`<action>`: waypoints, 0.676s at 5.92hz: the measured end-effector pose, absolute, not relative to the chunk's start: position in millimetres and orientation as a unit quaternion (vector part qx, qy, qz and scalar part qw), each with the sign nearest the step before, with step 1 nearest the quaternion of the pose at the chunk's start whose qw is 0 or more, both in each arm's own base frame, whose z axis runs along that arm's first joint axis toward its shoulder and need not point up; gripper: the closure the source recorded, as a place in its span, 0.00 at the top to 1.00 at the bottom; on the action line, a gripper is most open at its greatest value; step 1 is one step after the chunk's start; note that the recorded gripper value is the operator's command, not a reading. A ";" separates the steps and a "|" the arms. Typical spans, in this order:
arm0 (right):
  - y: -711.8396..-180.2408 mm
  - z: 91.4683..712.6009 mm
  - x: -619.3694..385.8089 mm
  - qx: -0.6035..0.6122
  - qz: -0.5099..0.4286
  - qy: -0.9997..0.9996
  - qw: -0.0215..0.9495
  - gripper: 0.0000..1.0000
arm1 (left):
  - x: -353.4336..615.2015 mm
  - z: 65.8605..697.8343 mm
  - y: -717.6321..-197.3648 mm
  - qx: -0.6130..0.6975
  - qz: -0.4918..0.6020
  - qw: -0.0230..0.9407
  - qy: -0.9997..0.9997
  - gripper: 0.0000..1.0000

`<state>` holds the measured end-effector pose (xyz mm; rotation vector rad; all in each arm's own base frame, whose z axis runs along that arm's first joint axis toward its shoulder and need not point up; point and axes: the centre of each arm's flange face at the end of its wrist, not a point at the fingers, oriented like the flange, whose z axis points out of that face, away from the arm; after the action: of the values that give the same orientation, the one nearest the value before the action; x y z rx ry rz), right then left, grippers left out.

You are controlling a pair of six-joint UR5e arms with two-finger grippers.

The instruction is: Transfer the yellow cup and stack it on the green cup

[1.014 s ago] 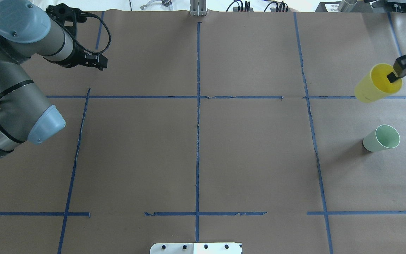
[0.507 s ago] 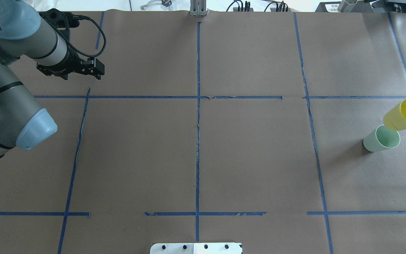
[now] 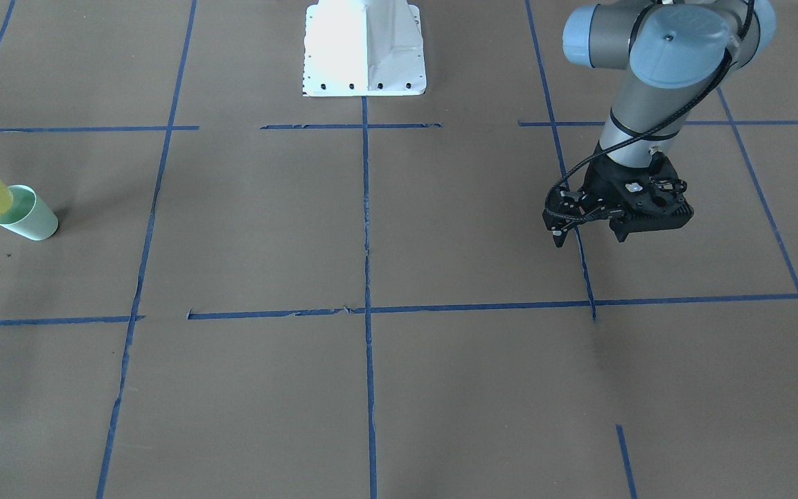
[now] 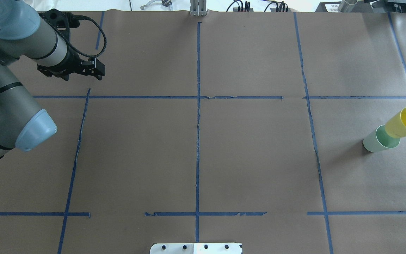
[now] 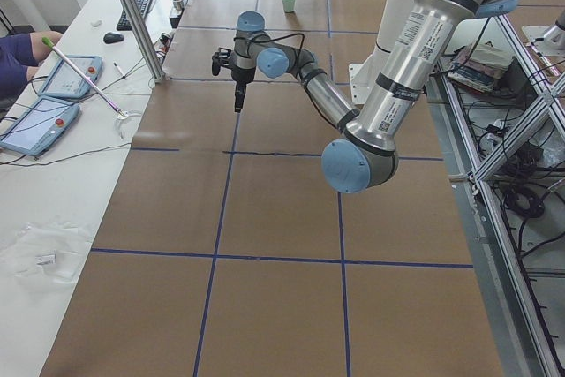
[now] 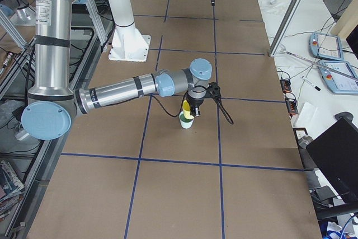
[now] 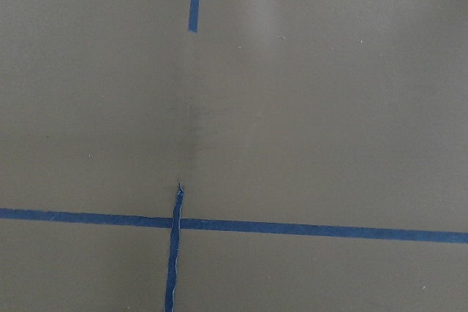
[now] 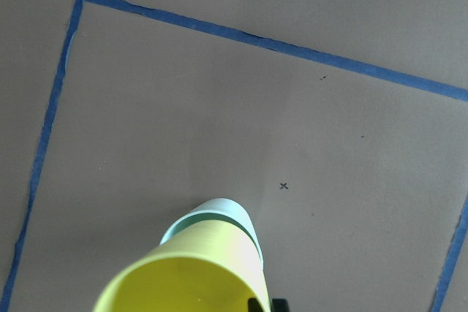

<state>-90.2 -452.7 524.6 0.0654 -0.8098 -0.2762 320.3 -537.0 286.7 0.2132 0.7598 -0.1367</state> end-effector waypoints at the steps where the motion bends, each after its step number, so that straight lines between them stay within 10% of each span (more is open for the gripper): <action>1: -452.6 525.6 -98.3 0.028 -0.141 -0.392 0.909 0.02 | 320.3 286.1 -536.6 0.104 -0.066 0.921 0.371 1.00; 3: -452.1 527.6 -101.3 0.026 -0.144 -0.388 0.910 0.09 | 320.8 285.7 -536.1 0.104 -0.065 0.920 0.371 1.00; 4: -451.8 528.7 -101.0 0.027 -0.144 -0.385 0.911 0.99 | 320.9 285.5 -536.0 0.104 -0.065 0.920 0.371 1.00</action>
<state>-101.0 -451.8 528.7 0.0551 -0.7938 -0.2964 320.9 -536.0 285.5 0.2147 0.7624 -0.1343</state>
